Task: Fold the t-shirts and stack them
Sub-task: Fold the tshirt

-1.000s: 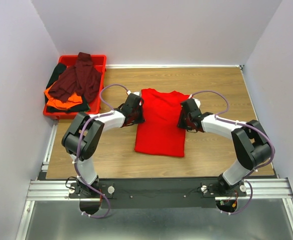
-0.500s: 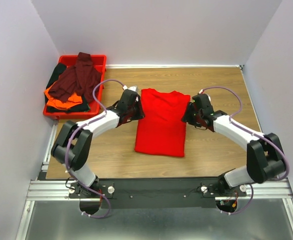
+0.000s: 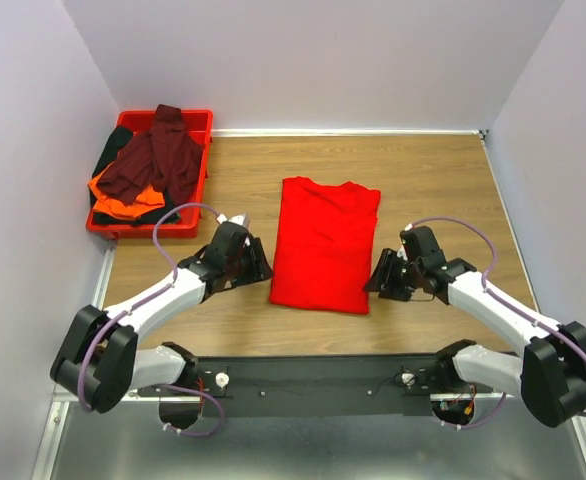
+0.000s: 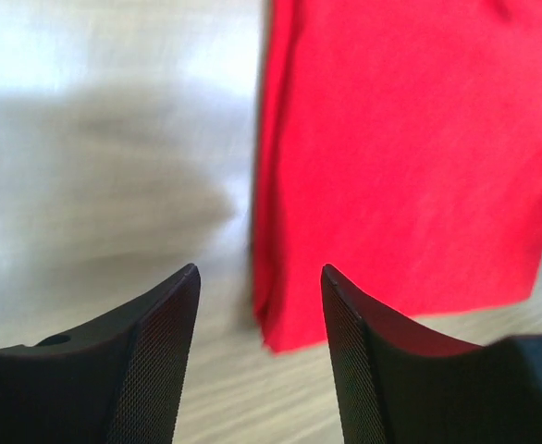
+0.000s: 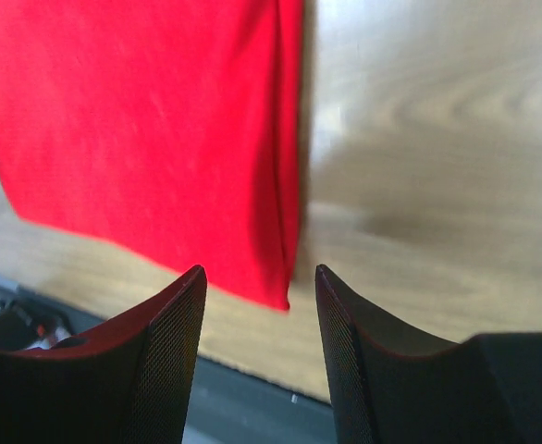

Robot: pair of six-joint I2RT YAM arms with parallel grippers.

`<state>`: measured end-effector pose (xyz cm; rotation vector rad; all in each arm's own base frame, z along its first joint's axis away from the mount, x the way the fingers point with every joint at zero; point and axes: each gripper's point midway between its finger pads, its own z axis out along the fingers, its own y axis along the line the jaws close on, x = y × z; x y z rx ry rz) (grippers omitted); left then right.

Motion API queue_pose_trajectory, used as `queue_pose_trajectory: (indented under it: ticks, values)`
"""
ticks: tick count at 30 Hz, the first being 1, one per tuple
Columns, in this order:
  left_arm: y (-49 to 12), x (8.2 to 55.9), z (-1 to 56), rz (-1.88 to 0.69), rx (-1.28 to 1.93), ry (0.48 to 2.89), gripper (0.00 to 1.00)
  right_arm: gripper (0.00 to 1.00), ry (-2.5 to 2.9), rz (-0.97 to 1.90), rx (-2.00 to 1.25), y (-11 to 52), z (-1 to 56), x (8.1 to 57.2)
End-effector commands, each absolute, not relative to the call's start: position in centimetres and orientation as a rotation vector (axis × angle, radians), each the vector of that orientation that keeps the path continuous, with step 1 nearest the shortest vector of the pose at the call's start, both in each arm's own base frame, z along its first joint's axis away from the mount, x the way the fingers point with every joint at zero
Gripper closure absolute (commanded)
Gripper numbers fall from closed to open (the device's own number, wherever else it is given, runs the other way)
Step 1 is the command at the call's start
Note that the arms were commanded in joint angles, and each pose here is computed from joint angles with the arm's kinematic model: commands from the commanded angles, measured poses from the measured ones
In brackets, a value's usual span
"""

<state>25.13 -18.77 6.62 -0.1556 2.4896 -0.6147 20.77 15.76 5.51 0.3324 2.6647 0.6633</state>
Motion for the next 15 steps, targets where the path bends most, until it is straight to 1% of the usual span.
queue_pose_trajectory:
  ticks: [1,7,11,15]
  values:
    - [-19.1,22.6,6.3,-0.698,-0.155,2.531,0.37,0.43,2.75,0.799,0.395,16.7,5.2,17.6]
    - [-19.6,20.8,5.2,-0.738,-0.084,2.563,0.37,0.44,2.792,0.803,0.433,16.6,4.2,16.6]
    - [-20.9,19.9,5.1,-0.789,-0.051,2.559,0.4,0.45,2.811,0.832,0.461,17.0,3.7,16.3]
    - [-21.1,19.1,4.4,-0.786,-0.062,2.579,0.41,0.45,2.806,0.86,0.471,17.2,3.4,16.2]
